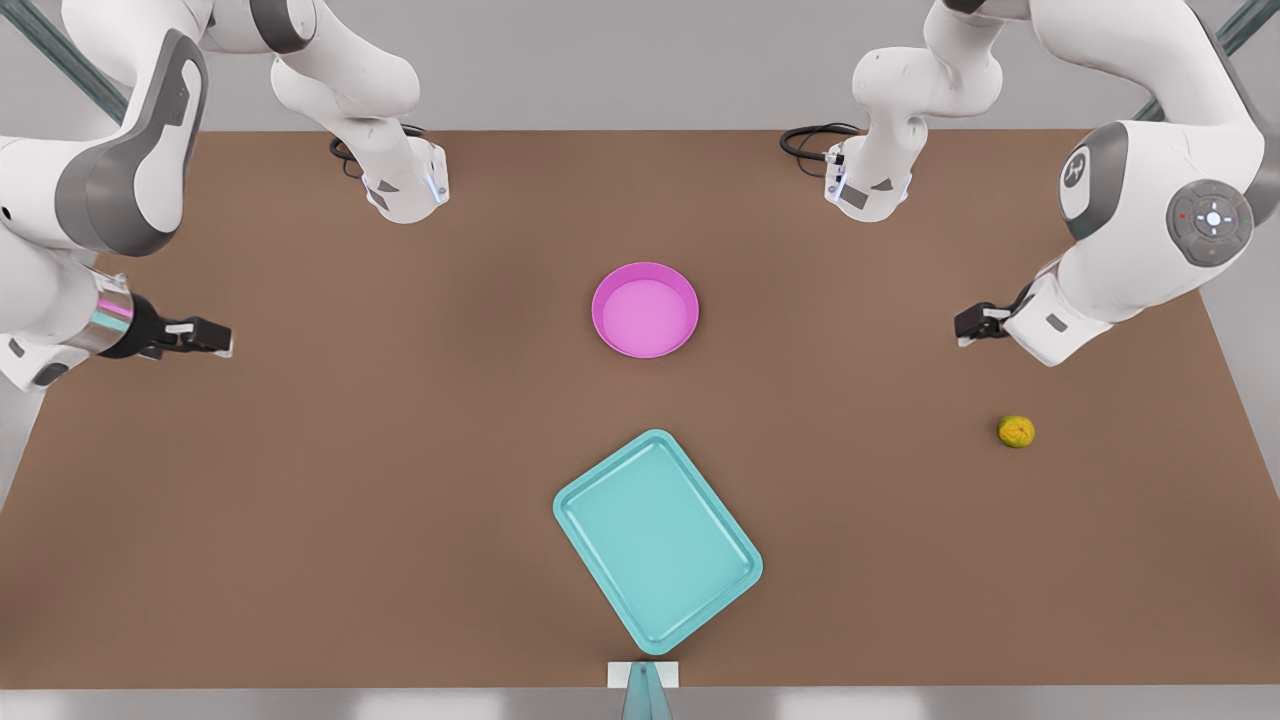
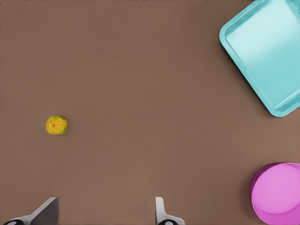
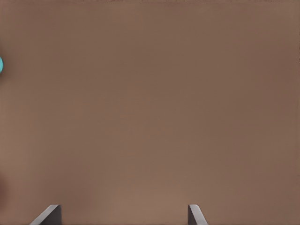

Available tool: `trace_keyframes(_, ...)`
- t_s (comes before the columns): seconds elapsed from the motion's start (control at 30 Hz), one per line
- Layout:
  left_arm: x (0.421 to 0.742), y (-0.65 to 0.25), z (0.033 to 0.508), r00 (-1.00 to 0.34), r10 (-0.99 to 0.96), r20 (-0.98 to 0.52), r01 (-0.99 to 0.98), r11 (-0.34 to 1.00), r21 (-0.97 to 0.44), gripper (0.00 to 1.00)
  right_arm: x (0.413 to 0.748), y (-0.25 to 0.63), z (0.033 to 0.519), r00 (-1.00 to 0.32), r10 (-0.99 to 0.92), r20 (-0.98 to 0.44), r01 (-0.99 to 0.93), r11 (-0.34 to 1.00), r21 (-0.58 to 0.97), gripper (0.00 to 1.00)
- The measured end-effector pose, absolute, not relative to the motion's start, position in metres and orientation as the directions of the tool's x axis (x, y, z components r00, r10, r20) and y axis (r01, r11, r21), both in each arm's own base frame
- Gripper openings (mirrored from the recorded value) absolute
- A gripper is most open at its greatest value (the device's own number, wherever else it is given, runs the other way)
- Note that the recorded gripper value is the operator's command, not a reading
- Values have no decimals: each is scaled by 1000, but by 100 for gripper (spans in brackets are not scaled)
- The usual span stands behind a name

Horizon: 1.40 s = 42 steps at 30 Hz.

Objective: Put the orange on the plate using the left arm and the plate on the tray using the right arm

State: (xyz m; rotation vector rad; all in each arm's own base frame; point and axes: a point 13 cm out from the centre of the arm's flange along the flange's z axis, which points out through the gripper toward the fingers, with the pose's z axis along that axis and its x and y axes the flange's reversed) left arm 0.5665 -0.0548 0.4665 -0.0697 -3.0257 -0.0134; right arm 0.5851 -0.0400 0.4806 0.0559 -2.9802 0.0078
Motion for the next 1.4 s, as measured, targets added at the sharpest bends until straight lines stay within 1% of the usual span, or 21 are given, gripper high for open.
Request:
trace_keyframes(0.1, 572, -53, 462, -993, 34, 109, 35, 999, 6, 100, 589, -41, 483, -989, -44, 142, -45, 999, -3, 100)
trace_keyframes(0.13, 576, -48, 445, -991, 21, 135, 22, 1000, 10, 100, 589, -41, 483, -989, -46, 138, -47, 999, -4, 100)
trace_keyframes(0.23, 580, 15, 340, -958, -98, 271, -93, 995, 33, 100, 594, -41, 477, -989, -53, 141, -54, 999, -5, 100)
trace_keyframes(0.3, 587, 72, 271, -936, -175, 306, -172, 984, 39, 100, 600, -37, 463, -985, -63, 159, -65, 998, -5, 100)
trace_keyframes(0.37, 578, 118, 198, -923, -212, 322, -213, 976, 34, 100, 602, -36, 458, -984, -69, 165, -71, 997, -4, 100)
trace_keyframes(0.43, 580, 150, 150, -931, -222, 289, -224, 974, 27, 100, 603, -40, 454, -984, -66, 167, -67, 998, -4, 100)
trace_keyframes(0.5, 586, 161, 124, -948, -202, 245, -203, 979, 21, 100, 604, -37, 455, -984, -73, 161, -75, 997, -5, 100)
trace_keyframes(0.6, 596, 182, 106, -967, -178, 183, -178, 984, 18, 100, 605, -37, 455, -984, -76, 158, -78, 997, -6, 100)
trace_keyframes(0.77, 591, 195, 84, -980, -121, 157, -121, 993, 11, 100, 606, -38, 450, -983, -77, 165, -79, 997, -4, 100)
trace_keyframes(1.1, 575, 200, 42, -979, -27, 200, -30, 999, -11, 100, 607, -39, 446, -982, -80, 169, -81, 997, 0, 100)
trace_keyframes(1.2, 573, 201, 37, -979, -7, 204, -10, 1000, -16, 100, 607, -40, 444, -982, -79, 172, -80, 997, 1, 100)
trace_keyframes(1.23, 574, 201, 36, -979, -1, 202, -5, 1000, -16, 85, 607, -40, 444, -982, -80, 173, -81, 997, 2, 100)
trace_keyframes(1.27, 575, 201, 36, -980, 4, 199, 1, 1000, -16, 77, 607, -40, 443, -982, -80, 173, -81, 997, 2, 100)
trace_keyframes(1.4, 577, 202, 37, -981, 22, 191, 19, 1000, -17, 77, 607, -41, 443, -982, -79, 174, -80, 997, 3, 100)
